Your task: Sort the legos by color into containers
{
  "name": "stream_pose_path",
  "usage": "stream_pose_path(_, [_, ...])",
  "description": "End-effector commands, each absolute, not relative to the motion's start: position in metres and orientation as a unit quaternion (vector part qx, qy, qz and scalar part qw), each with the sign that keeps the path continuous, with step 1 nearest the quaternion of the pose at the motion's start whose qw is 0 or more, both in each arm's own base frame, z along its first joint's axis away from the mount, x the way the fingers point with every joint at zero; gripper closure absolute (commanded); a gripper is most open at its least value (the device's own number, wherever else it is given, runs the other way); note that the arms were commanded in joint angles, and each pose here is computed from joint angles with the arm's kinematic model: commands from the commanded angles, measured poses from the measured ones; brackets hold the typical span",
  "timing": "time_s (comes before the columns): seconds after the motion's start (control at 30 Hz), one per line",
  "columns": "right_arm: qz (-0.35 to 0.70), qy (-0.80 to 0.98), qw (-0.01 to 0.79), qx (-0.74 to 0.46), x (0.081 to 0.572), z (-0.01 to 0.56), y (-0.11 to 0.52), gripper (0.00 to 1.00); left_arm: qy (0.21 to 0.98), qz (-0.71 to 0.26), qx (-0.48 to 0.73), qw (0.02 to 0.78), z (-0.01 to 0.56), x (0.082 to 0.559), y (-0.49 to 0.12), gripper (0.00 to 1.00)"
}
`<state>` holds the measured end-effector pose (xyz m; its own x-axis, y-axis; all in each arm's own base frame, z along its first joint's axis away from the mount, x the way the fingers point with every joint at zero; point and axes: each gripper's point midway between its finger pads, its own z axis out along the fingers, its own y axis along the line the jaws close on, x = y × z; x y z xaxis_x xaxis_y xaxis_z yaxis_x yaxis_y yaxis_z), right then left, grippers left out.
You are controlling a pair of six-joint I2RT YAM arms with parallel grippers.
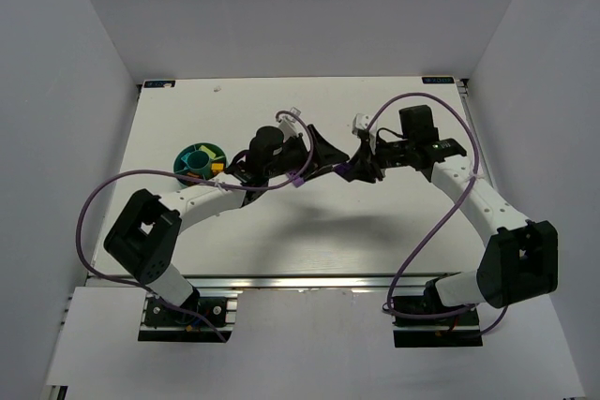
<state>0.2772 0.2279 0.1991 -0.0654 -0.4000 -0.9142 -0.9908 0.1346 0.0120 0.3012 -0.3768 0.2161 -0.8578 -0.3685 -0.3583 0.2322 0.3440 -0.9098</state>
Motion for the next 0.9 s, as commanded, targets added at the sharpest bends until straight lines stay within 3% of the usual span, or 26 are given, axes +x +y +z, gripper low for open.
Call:
stream_pose_path(0.0, [0.366,0.611,0.429,-0.556,0.279,0.218,0.238,1.00,0.759,-0.592,-0.025,0.270,0.238,0.299,-0.385,0.14])
stream_pose_path(0.1, [0.361,0.614,0.427,-0.558,0.279,0.216,0.240,1.00,0.760,-0.592,-0.023,0.266,0.237,0.298,-0.388,0.19])
stream_pose_path(0.37, [0.322,0.641,0.431,-0.548,0.292,0.204,0.233,1.00,0.792,-0.559,-0.009,0.245,0.219,0.297,-0.394,0.52])
stream_pose_path(0.5, [0.307,0.650,0.434,-0.543,0.298,0.201,0.231,1.00,0.807,-0.540,0.004,0.240,0.211,0.297,-0.395,0.63])
stream_pose_path(0.57, [0.302,0.657,0.434,-0.538,0.301,0.200,0.230,1.00,0.814,-0.531,0.007,0.235,0.209,0.296,-0.396,0.63])
stream_pose_path(0.7, [0.295,0.659,0.441,-0.532,0.305,0.203,0.230,1.00,0.831,-0.505,0.019,0.232,0.201,0.295,-0.393,0.49])
stream_pose_path(0.87, [0.280,0.667,0.446,-0.526,0.312,0.201,0.227,1.00,0.848,-0.477,0.020,0.230,0.192,0.296,-0.387,0.42])
